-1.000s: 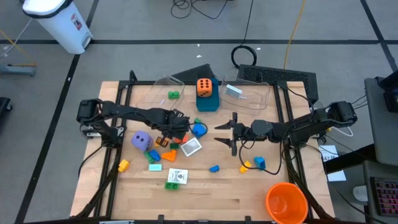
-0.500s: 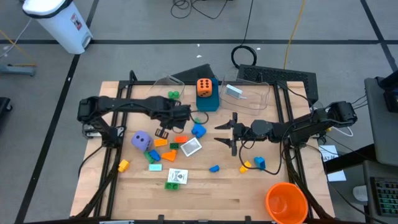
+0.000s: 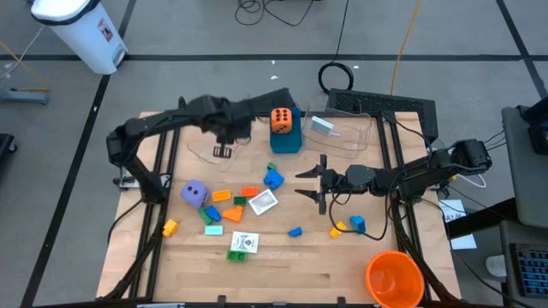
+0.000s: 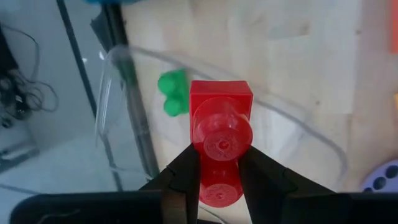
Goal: Pick & Place Toys
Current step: Put the red game piece into the left transparent bin
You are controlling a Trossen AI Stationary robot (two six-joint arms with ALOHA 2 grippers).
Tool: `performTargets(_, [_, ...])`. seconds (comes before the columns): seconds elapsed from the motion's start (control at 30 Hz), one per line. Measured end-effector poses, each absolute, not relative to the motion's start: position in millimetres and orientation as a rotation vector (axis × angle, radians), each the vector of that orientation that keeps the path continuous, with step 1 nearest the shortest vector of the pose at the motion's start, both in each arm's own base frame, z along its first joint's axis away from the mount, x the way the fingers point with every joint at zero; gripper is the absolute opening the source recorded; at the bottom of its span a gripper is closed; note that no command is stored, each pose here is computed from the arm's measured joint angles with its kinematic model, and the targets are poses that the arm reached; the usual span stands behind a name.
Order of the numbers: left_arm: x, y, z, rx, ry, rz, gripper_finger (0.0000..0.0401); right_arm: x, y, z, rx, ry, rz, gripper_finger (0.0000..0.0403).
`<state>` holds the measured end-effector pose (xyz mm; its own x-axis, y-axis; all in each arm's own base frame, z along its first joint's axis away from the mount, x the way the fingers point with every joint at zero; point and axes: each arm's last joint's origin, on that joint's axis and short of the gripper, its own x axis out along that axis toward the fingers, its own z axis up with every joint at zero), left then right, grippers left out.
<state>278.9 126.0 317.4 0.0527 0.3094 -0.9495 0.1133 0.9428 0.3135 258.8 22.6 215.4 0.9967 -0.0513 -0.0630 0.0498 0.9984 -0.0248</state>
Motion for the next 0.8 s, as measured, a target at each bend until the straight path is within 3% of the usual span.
performTargets(0.47, [241.0,216.8,318.4,0.095,1.336,0.3,0.0097,258.8,22.6,215.7,-0.019,0.061,-0.051,0.0212])
performTargets(0.8, [251.3,244.9,275.8,0.041,1.457,0.269,0.0097,259.0,20.1,214.4,-0.017,0.074,-0.06,0.0212])
